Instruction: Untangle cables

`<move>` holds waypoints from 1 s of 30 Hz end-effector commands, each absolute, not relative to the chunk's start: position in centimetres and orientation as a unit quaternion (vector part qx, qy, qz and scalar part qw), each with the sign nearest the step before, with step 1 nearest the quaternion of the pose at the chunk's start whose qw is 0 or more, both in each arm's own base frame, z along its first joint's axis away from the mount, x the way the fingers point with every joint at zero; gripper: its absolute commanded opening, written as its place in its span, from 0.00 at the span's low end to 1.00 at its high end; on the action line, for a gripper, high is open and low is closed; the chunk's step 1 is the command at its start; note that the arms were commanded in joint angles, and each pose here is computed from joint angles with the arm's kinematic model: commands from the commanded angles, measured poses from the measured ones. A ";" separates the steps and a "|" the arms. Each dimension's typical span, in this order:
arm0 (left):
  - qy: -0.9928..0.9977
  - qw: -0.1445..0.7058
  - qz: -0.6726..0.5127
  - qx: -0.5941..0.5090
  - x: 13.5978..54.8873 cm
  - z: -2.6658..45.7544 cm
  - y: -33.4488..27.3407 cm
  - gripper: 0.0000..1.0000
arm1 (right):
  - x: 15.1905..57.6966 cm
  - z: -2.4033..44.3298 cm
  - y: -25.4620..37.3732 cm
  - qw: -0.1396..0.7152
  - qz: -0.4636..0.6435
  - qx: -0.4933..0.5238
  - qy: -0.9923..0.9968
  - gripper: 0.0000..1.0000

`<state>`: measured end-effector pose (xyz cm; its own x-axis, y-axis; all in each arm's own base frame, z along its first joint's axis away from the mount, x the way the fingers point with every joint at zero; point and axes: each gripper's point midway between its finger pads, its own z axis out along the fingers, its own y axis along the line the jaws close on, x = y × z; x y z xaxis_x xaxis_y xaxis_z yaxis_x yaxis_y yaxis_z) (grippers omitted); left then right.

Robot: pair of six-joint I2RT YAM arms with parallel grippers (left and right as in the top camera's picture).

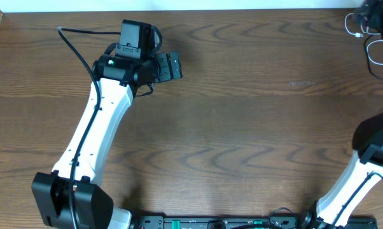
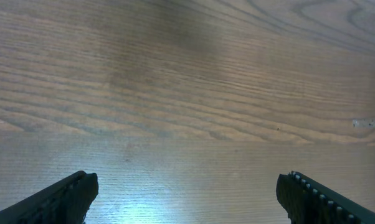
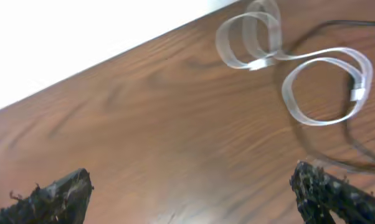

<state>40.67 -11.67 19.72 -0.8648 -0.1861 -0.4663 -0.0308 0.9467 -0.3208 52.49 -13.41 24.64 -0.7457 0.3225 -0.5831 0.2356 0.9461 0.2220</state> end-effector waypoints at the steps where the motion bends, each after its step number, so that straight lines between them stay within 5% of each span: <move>1: 0.955 0.254 -0.146 -0.056 40.9 19.5 -11.5 0.97 | 50.8 28.0 -6.8 0.327 0.084 0.038 0.940 0.99; 10: 0.955 0.254 -0.146 -0.056 40.9 19.5 -11.5 0.98 | 44.0 34.1 2.2 0.325 0.097 -0.049 0.939 0.99; 21: 0.955 0.254 -0.146 -0.056 40.9 19.5 -11.5 0.98 | 32.3 38.5 4.6 0.297 0.108 -0.073 0.946 0.99; 30: 0.955 0.254 -0.146 -0.056 40.9 19.5 -11.5 0.98 | 30.4 40.3 4.5 0.324 0.106 -0.076 0.937 0.99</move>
